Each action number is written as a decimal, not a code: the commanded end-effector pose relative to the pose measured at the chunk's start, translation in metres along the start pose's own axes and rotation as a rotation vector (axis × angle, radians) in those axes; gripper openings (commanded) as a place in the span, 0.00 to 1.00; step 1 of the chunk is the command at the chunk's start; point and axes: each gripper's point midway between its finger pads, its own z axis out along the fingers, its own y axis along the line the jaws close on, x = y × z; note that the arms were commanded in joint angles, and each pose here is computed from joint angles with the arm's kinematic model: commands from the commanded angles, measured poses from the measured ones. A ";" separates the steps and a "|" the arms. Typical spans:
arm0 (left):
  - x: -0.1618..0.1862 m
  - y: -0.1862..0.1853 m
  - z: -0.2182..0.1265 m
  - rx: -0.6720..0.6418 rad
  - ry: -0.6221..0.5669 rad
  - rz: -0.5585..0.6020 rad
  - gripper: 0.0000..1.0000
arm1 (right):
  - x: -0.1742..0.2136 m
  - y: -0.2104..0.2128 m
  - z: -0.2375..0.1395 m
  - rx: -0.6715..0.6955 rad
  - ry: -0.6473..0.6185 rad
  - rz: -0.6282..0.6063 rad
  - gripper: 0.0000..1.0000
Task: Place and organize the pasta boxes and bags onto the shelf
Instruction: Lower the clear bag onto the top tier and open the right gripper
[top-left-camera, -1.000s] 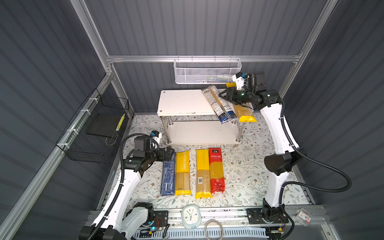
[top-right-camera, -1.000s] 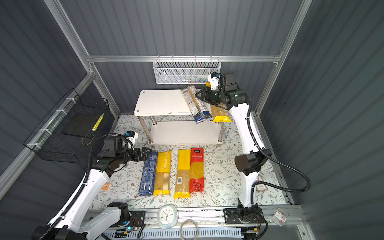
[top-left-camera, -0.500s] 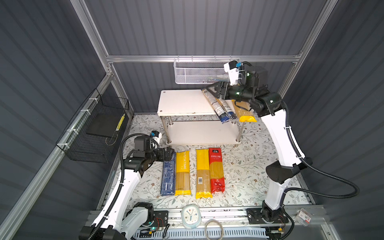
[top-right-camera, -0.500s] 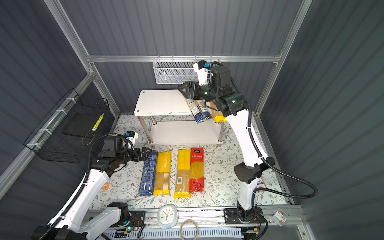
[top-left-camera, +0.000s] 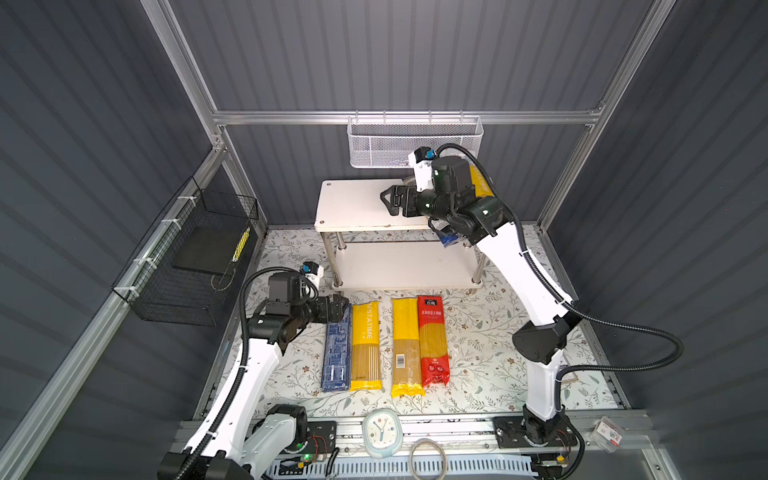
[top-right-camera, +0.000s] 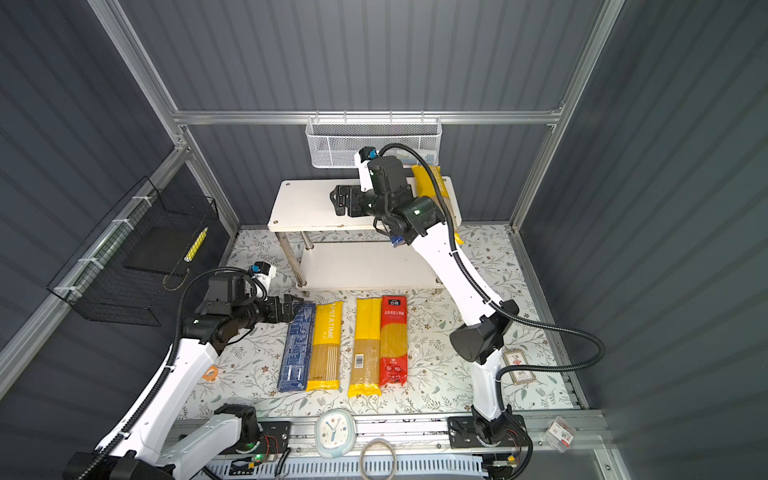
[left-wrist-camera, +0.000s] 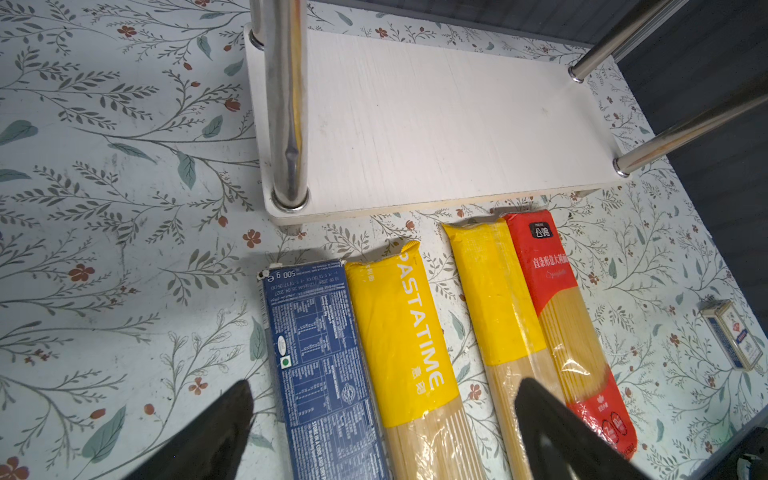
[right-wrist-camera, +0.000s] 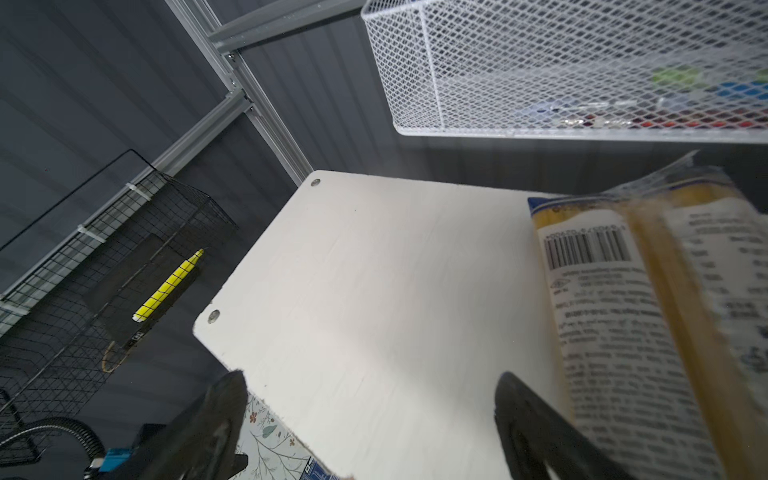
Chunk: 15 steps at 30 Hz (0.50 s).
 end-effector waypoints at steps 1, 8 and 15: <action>-0.007 -0.004 -0.008 -0.001 -0.016 0.019 0.99 | -0.014 0.002 0.001 0.011 -0.052 0.008 0.94; -0.007 -0.003 -0.008 -0.004 -0.016 0.020 0.99 | -0.008 0.006 0.013 -0.009 -0.042 0.030 0.95; -0.007 -0.004 -0.008 0.002 -0.017 0.020 0.99 | -0.001 -0.003 0.026 0.024 -0.026 0.035 0.98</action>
